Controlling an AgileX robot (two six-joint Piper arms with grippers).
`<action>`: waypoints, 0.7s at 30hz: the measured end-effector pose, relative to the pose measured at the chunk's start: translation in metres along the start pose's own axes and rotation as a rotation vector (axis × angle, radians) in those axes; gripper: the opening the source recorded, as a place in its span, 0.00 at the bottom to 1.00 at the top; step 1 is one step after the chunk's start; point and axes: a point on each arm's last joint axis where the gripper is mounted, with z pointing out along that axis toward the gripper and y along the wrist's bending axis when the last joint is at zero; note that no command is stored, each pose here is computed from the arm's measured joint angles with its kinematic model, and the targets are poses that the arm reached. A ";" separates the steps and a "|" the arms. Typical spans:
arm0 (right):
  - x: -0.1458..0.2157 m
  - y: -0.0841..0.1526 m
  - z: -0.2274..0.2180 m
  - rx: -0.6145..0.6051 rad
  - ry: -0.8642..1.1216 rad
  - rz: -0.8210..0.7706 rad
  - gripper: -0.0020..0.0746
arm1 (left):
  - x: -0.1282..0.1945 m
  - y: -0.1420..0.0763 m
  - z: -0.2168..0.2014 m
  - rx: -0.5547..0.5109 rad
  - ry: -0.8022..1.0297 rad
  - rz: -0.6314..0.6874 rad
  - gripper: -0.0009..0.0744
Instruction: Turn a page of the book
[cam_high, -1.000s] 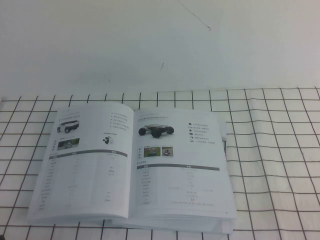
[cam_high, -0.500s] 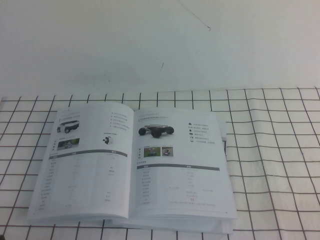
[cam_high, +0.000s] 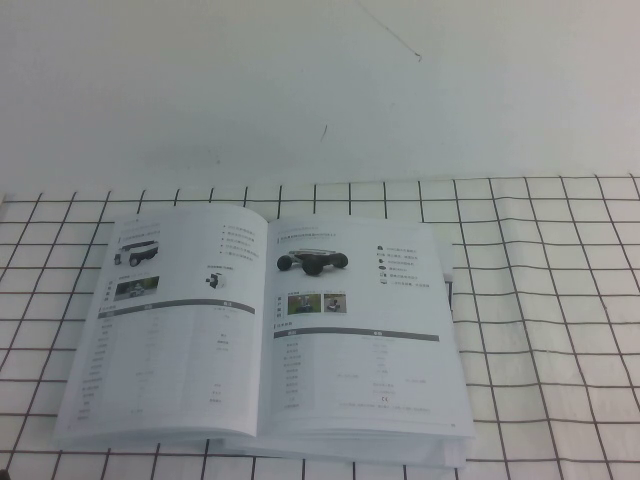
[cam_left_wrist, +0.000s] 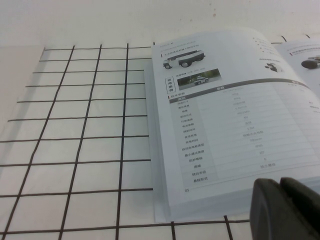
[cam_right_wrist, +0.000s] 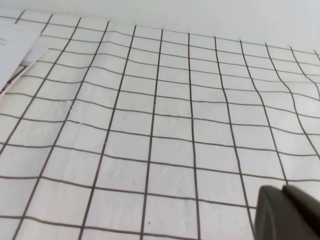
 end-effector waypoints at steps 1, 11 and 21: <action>0.000 0.000 0.000 0.000 0.000 0.000 0.03 | 0.000 0.000 0.000 -0.002 0.000 0.008 0.01; -0.015 -0.002 -0.001 0.024 -0.162 0.000 0.03 | -0.013 0.000 -0.001 0.001 -0.149 -0.005 0.01; -0.069 -0.010 -0.032 0.129 -0.859 0.000 0.03 | -0.057 0.003 -0.020 -0.005 -0.685 -0.073 0.01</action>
